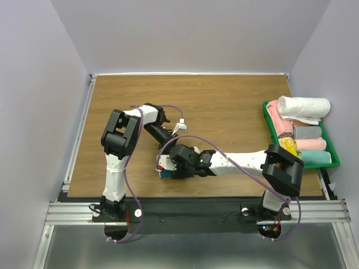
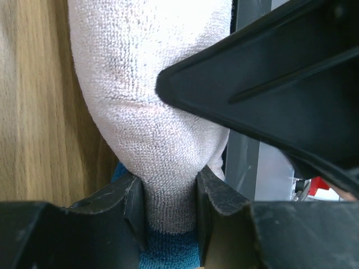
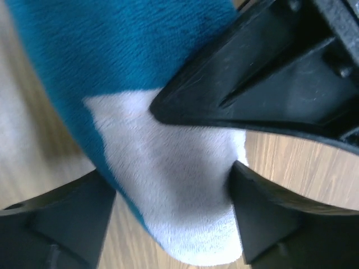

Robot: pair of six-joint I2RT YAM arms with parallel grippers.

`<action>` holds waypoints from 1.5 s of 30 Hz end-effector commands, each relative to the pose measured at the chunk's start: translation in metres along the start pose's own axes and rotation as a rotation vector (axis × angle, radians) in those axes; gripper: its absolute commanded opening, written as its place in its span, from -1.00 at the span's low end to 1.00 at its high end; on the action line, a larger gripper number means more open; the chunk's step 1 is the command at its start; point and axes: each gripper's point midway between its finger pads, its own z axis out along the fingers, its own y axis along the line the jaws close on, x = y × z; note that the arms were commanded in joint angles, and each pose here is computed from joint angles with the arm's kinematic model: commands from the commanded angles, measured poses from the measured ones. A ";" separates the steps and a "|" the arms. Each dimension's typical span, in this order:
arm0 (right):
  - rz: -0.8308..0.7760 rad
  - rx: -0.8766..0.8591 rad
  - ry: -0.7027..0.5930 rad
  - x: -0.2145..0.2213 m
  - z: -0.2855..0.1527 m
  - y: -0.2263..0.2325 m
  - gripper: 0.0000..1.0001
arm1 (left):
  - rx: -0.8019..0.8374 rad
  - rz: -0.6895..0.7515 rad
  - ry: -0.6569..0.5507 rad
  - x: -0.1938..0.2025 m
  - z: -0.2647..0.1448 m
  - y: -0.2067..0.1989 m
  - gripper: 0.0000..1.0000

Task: Roll the towels
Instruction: Place the rolled towel into the container

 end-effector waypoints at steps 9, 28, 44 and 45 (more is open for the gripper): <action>-0.019 -0.028 0.050 0.041 0.021 0.033 -0.11 | -0.061 0.085 0.054 0.021 -0.007 0.001 0.21; 0.032 0.015 0.030 0.070 -0.013 0.023 -0.99 | -0.354 0.110 -0.033 0.022 -0.097 -0.003 0.84; 0.146 0.147 -0.003 0.091 -0.116 -0.090 -0.99 | -0.460 0.202 -0.169 -0.031 -0.132 -0.035 0.97; 0.143 0.166 -0.019 0.090 -0.126 -0.097 -0.99 | -0.462 0.208 -0.169 -0.033 -0.131 -0.037 0.97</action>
